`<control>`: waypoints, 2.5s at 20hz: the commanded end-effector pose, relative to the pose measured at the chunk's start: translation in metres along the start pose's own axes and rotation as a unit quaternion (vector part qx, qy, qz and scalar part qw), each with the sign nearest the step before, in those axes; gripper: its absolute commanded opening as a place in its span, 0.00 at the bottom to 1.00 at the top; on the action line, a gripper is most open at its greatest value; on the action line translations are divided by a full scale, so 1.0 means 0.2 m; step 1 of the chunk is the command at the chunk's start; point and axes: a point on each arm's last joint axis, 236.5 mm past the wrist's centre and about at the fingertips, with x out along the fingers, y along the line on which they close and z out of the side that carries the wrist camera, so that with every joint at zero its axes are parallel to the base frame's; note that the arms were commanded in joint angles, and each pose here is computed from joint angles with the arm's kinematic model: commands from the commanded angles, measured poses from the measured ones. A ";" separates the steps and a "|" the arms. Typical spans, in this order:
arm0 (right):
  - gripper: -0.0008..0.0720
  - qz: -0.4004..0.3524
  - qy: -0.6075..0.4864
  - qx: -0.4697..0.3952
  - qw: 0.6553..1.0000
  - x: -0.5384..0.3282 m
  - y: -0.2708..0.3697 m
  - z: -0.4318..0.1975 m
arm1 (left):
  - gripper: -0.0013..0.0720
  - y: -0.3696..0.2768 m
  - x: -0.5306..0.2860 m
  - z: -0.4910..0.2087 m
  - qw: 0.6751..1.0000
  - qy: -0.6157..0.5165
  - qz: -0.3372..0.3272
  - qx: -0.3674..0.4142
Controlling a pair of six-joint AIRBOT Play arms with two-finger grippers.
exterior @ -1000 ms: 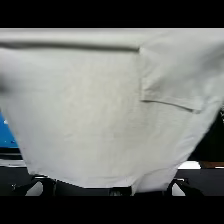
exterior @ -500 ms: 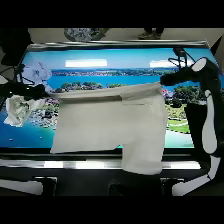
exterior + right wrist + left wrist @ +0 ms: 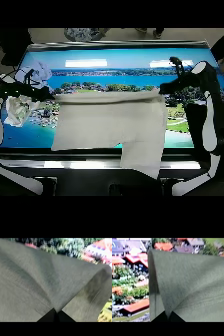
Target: Fold the shirts.
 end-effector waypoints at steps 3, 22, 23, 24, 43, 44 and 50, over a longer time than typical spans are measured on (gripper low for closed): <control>0.07 0.031 0.174 -0.026 0.984 0.15 0.17 -0.44 | 0.07 0.10 0.05 -0.37 0.988 0.146 0.023 -0.043; 0.61 -0.014 0.209 0.029 0.977 -0.15 -0.03 -0.72 | 0.60 0.23 -0.19 -0.63 0.976 0.161 0.075 -0.129; 0.61 -0.018 0.201 0.036 0.979 -0.15 -0.02 -0.78 | 0.60 0.24 -0.18 -0.73 0.973 0.166 0.088 -0.134; 0.61 -0.022 0.197 0.038 0.979 -0.12 0.01 -0.85 | 0.60 0.25 -0.15 -0.86 0.970 0.171 0.100 -0.141; 0.68 0.045 0.187 0.042 0.980 0.05 0.35 -1.31 | 0.07 0.19 0.21 -1.44 0.966 0.167 0.054 -0.188; 0.68 0.049 0.190 0.046 0.979 0.08 0.37 -1.36 | 0.07 0.19 0.21 -1.44 0.967 0.167 0.054 -0.187; 0.68 0.069 0.189 0.069 0.977 0.20 0.45 -1.50 | 0.07 0.19 0.20 -1.43 0.968 0.163 0.054 -0.181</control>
